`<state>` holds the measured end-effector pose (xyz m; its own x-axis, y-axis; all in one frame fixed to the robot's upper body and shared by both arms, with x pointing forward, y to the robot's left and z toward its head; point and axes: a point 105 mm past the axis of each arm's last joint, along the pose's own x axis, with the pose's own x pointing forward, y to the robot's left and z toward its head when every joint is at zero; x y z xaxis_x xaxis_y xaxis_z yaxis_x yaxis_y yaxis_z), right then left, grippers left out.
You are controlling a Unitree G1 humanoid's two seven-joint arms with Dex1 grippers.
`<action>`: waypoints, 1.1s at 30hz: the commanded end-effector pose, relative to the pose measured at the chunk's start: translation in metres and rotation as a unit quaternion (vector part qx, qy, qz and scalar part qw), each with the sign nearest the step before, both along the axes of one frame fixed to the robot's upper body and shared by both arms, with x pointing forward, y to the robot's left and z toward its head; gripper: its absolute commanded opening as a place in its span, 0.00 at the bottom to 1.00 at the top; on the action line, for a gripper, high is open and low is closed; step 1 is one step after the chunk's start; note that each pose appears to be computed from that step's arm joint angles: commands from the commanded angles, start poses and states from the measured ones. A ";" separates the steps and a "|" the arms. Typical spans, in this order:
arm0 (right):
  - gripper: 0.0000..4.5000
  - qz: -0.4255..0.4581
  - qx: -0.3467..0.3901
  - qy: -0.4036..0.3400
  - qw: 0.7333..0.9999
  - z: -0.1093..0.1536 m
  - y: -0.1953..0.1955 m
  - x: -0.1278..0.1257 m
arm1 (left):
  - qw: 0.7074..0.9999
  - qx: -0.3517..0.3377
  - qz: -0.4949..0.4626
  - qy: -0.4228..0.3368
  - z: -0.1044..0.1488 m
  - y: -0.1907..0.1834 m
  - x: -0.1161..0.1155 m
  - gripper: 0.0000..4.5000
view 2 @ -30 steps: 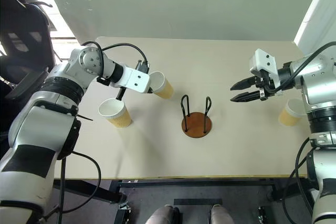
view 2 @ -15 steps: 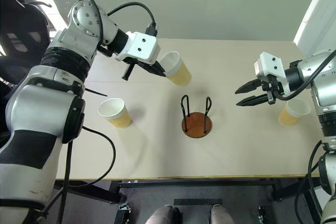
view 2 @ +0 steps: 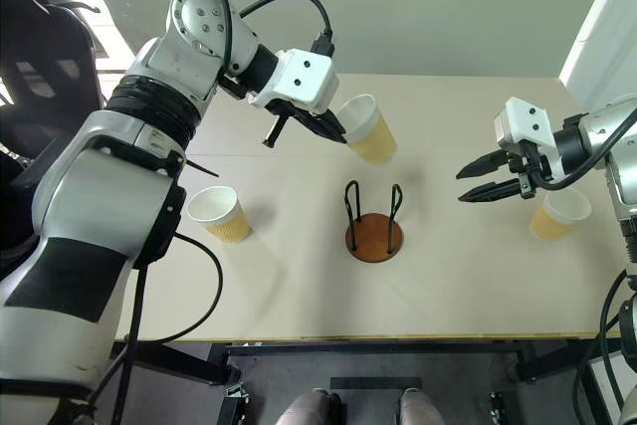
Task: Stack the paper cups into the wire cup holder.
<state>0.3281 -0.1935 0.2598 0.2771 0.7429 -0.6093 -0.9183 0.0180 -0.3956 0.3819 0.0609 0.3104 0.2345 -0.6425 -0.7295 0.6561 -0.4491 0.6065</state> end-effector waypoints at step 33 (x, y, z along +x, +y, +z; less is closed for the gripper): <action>0.39 0.006 -0.003 -0.011 1.000 0.011 0.002 -0.010 | 0.988 0.104 -0.115 -0.002 -0.010 -0.015 -0.030 0.01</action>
<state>0.3226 -0.1946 0.2572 0.2661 0.7341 -0.6248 -0.9278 0.0194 -0.3725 0.3564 0.0457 0.2881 0.0976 -0.5149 -0.8517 0.5528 -0.6836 0.4766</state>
